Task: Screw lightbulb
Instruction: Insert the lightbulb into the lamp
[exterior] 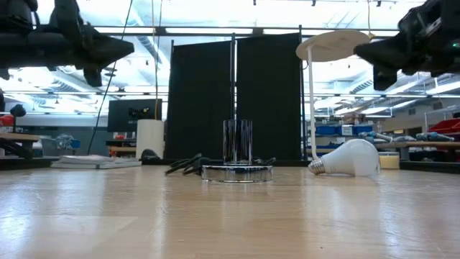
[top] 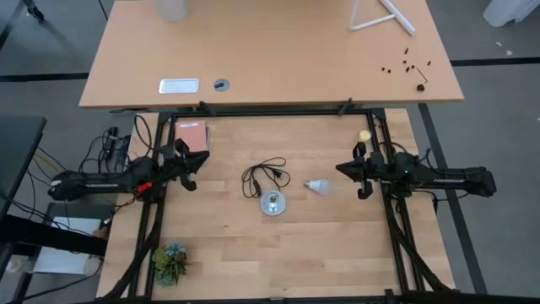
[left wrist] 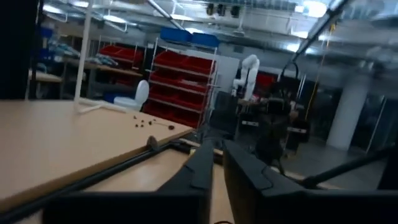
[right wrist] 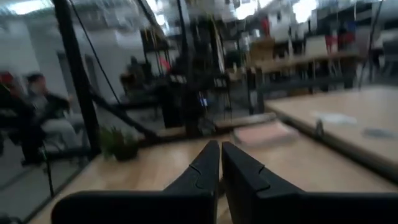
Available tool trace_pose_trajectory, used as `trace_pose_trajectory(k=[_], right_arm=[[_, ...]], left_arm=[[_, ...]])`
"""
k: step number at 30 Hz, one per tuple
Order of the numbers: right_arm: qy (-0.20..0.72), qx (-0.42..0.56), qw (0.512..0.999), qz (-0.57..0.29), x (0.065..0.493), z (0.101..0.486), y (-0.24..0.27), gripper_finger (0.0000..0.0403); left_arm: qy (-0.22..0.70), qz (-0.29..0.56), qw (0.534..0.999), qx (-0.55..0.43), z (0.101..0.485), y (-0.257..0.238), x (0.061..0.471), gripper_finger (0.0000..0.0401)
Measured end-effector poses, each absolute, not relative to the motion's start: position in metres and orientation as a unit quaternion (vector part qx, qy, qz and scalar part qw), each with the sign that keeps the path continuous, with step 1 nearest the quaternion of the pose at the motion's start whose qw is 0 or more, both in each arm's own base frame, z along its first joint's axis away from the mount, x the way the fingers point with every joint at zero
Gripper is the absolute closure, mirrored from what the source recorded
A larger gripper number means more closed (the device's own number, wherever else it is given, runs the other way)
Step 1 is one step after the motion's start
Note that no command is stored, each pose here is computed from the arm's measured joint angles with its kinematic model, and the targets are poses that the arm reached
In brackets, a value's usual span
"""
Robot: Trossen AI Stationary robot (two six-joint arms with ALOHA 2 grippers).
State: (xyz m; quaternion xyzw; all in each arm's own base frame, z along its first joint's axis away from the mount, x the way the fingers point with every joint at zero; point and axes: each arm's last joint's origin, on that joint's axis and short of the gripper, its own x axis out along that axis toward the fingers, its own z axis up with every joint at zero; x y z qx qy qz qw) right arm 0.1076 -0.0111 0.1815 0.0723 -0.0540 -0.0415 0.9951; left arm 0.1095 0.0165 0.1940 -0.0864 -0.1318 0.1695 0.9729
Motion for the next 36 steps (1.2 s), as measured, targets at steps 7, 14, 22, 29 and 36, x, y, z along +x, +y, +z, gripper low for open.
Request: trace_pose_trajectory(k=[7, 14, 22, 29, 36], right_arm=[[0.045, 0.029, 0.997, -0.058, 0.128, 0.185, -0.014, 0.0337], [0.079, -0.001, 0.993, -0.083, 0.140, 0.192, -0.017, 0.0192], [0.185, 0.070, 0.976, -0.094, 0.149, 0.196, -0.014, 0.0045], [0.263, 0.061, 0.953, -0.135, 0.154, 0.178, -0.001, 0.0045], [0.270, 0.046, 0.947, -0.165, 0.159, 0.161, 0.009, 0.0055]], left_arm=[[-0.034, 0.172, 0.984, -0.015, 0.199, 0.016, 0.141, 0.0276], [0.004, 0.164, 0.986, 0.011, 0.187, 0.017, 0.165, 0.0243], [0.017, 0.084, 0.996, -0.015, 0.180, 0.002, 0.189, 0.0243], [0.039, 0.086, 0.995, -0.005, 0.185, -0.031, 0.220, 0.0243], [0.068, 0.130, 0.989, 0.010, 0.173, -0.051, 0.235, 0.0243]])
